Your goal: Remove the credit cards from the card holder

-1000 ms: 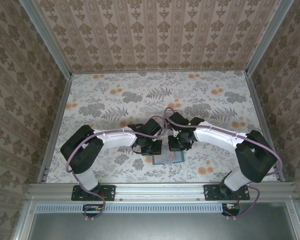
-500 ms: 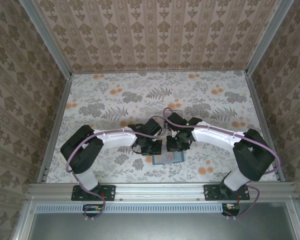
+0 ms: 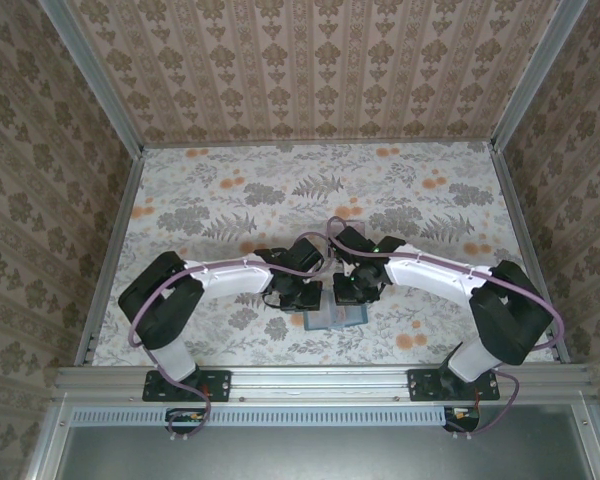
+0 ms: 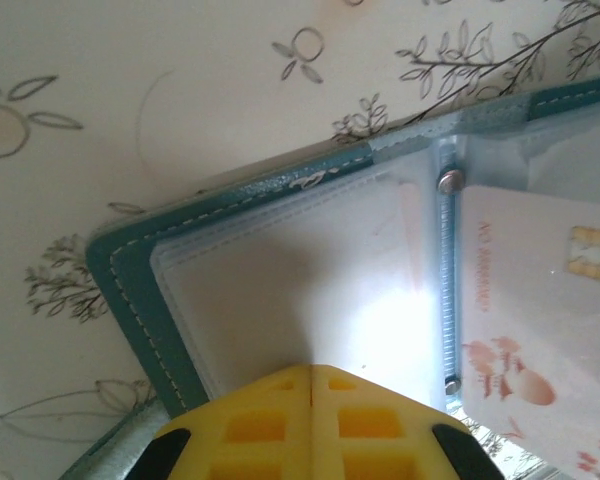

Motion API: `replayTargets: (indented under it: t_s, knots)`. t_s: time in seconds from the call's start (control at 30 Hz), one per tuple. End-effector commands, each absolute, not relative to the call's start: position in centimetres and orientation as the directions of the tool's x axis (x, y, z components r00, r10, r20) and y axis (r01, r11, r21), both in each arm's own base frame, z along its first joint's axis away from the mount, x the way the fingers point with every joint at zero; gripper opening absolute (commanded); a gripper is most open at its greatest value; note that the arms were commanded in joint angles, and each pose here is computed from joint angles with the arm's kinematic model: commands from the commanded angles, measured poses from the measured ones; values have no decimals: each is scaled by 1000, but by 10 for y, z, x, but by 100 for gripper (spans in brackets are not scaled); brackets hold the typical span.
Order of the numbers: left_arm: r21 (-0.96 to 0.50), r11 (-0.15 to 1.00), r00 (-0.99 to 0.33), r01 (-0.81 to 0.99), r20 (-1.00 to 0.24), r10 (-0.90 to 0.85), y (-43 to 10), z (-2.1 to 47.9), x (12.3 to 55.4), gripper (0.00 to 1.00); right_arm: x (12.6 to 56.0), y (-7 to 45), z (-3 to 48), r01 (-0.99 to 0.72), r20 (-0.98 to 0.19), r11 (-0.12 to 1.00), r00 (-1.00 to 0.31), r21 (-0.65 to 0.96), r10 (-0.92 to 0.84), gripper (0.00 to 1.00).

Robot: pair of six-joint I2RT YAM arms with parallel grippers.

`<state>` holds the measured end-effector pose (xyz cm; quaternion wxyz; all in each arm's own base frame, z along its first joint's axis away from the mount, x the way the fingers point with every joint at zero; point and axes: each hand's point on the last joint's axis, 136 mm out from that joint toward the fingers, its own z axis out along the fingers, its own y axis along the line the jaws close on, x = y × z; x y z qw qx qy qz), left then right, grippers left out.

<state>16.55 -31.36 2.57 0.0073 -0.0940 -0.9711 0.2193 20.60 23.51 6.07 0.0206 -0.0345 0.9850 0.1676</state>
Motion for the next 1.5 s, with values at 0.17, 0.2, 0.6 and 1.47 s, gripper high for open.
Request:
replayTargets:
  t_s: [0.17, 0.2, 0.6, 1.47]
  knots:
    - [-390, 898, -979, 203, -58, 196, -304, 42, 167, 2, 211, 229, 85, -99, -107, 949, -992, 300, -69, 6]
    - [-388, 899, -979, 203, -60, 195, -303, 42, 168, 2, 212, 229, 87, -101, -113, 948, -991, 301, -69, 6]
    - [-407, 898, -985, 169, -103, 139, -289, 51, 175, 3, 228, 218, 110, -251, -193, 951, -957, 178, -216, 7]
    - [-490, 859, -989, 149, -93, 119, -300, 53, 171, 4, 298, 192, 137, -863, -214, 446, -402, -236, -890, 0]
